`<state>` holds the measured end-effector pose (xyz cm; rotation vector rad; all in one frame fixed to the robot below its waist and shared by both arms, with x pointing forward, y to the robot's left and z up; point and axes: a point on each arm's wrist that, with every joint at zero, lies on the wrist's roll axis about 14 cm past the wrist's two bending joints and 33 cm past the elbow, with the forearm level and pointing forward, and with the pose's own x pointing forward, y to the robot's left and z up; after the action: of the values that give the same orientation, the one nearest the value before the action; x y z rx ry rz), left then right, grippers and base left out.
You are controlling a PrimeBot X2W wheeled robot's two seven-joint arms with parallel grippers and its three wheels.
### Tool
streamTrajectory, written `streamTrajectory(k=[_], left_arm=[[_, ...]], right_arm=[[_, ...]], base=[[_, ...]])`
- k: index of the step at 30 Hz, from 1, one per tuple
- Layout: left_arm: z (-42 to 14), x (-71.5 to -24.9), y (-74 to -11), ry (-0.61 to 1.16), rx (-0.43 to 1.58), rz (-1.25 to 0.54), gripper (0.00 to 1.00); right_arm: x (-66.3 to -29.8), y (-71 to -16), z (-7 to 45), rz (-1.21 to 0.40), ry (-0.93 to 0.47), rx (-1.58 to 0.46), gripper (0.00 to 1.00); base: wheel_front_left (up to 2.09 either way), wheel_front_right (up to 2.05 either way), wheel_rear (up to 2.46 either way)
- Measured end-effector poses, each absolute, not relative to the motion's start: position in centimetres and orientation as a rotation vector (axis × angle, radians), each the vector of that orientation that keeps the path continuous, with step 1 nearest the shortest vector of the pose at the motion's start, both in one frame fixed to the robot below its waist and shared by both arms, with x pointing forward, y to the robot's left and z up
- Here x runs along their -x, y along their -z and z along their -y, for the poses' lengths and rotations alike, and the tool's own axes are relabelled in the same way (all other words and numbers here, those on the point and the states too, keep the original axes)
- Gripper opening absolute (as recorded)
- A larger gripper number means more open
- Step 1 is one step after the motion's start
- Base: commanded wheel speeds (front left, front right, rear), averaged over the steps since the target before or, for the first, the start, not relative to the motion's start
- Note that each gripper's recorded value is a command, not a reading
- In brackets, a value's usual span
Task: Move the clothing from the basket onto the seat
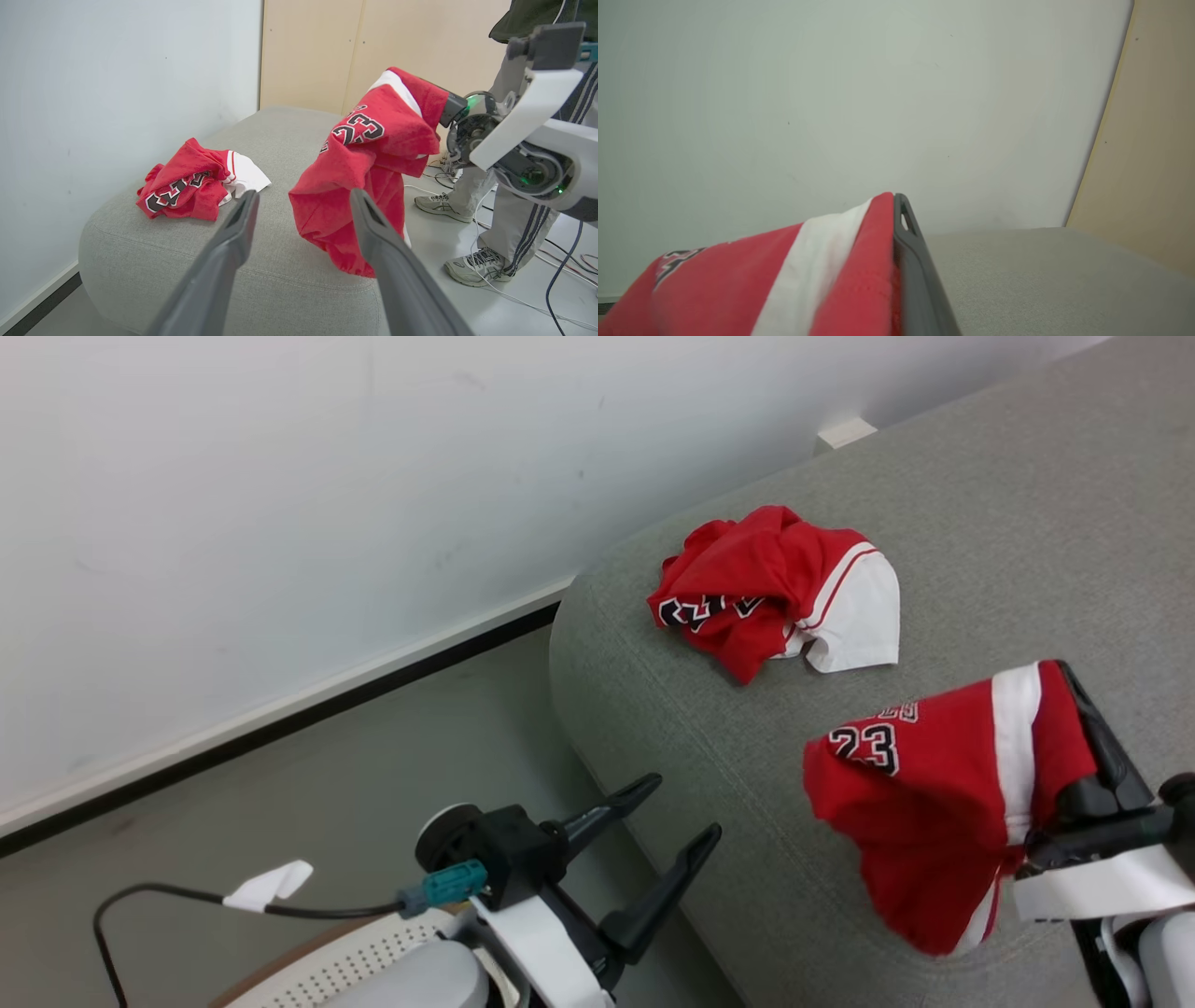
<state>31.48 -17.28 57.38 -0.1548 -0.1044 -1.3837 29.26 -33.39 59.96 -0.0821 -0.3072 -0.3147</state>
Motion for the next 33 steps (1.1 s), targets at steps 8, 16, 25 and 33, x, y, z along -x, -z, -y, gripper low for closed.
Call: streamTrajectory(k=[8,16,25,33], left_arm=[[15.4,-35.0,-55.8,1.31,0.138,0.089,1.0],[12.1,-39.6,-53.2,1.241,0.135,0.051,1.0],[7.1,-44.4,-49.0,1.108,0.141,-0.016,1.0],[4.1,-46.0,-46.3,1.025,0.147,-0.071,1.0]], right_arm=[[-33.1,-62.2,35.5,0.279,0.293,0.194,0.0],[-39.1,-63.4,39.0,0.201,0.324,0.277,0.0],[-46.2,-57.9,42.7,-0.084,0.367,0.436,0.0],[-47.0,-44.8,42.7,-0.523,0.351,0.36,0.0]], base=[[0.0,0.0,0.0],[0.0,0.0,0.0],[0.0,0.0,0.0],[0.0,0.0,0.0]])
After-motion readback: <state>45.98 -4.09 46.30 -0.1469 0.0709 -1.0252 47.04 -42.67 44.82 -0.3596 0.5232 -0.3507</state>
